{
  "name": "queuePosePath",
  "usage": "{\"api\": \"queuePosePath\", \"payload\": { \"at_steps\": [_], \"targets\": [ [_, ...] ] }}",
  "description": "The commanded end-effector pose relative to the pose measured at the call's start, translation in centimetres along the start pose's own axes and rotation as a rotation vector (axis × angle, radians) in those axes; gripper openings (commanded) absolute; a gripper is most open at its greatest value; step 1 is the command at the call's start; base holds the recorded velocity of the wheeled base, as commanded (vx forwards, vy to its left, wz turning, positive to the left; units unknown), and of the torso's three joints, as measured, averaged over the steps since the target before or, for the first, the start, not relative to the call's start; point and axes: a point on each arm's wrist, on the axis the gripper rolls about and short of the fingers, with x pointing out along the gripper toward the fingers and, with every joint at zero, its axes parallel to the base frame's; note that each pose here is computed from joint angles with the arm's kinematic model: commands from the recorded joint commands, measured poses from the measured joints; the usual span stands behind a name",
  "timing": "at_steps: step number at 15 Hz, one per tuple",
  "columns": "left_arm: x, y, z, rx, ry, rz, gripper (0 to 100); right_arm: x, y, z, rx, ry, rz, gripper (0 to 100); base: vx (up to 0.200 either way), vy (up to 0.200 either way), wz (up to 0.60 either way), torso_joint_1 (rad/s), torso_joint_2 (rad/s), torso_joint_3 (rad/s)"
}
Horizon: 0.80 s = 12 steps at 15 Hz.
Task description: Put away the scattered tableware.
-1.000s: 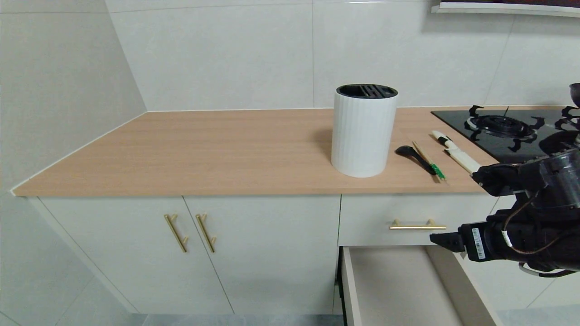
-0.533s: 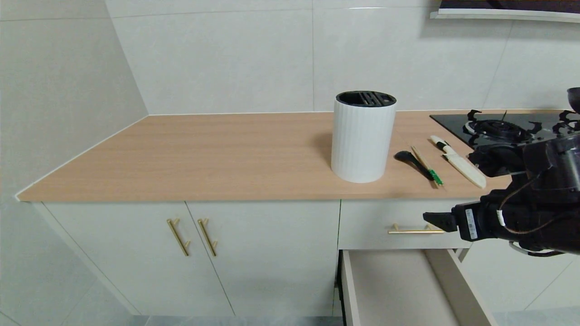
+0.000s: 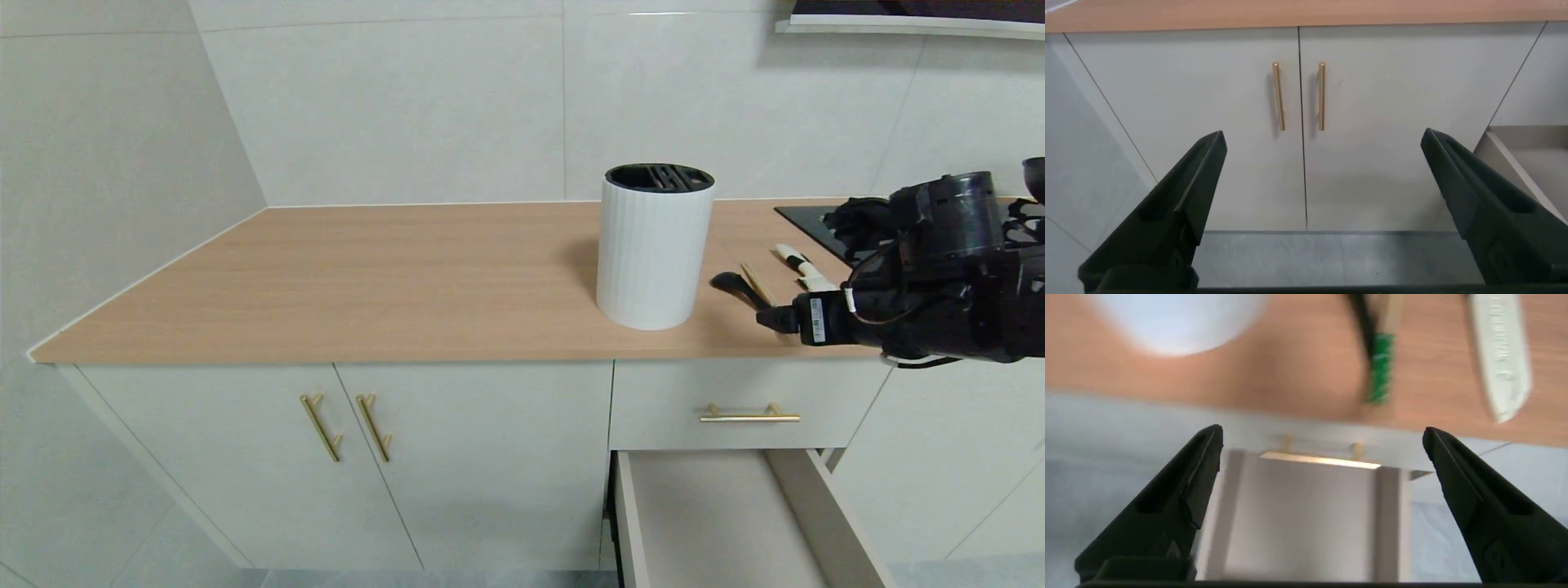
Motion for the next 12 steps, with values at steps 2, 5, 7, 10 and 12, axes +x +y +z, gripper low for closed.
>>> {"api": "queuePosePath", "payload": {
  "at_steps": [2, 5, 7, 10, 12],
  "targets": [
    [0.0, 0.0, 0.0, 0.0, 0.001, 0.0, 100, 4.1, -0.9, -0.9, 0.014, 0.064, -0.049, 100, 0.0, 0.0, 0.0, 0.0, 0.0, 0.0],
    [0.0, 0.0, 0.0, 0.0, 0.001, 0.0, 100, 6.1, -1.5, -0.9, 0.032, 0.059, -0.074, 100, 0.0, 0.0, 0.0, 0.0, 0.0, 0.0],
    [0.0, 0.0, 0.0, 0.0, 0.001, 0.0, 100, 6.9, -1.9, -1.1, 0.041, 0.05, -0.088, 100, 0.0, 0.0, 0.0, 0.0, 0.0, 0.0],
    [0.0, 0.0, 0.0, 0.0, 0.001, 0.0, 100, 7.6, -2.1, -1.0, 0.05, 0.039, -0.094, 100, 0.0, 0.0, 0.0, 0.0, 0.0, 0.0],
    [0.0, 0.0, 0.0, 0.0, 0.001, 0.0, 100, 8.1, -2.2, -1.0, 0.06, 0.038, -0.098, 100, 0.0, 0.0, 0.0, 0.0, 0.0, 0.0]
  ]
}}
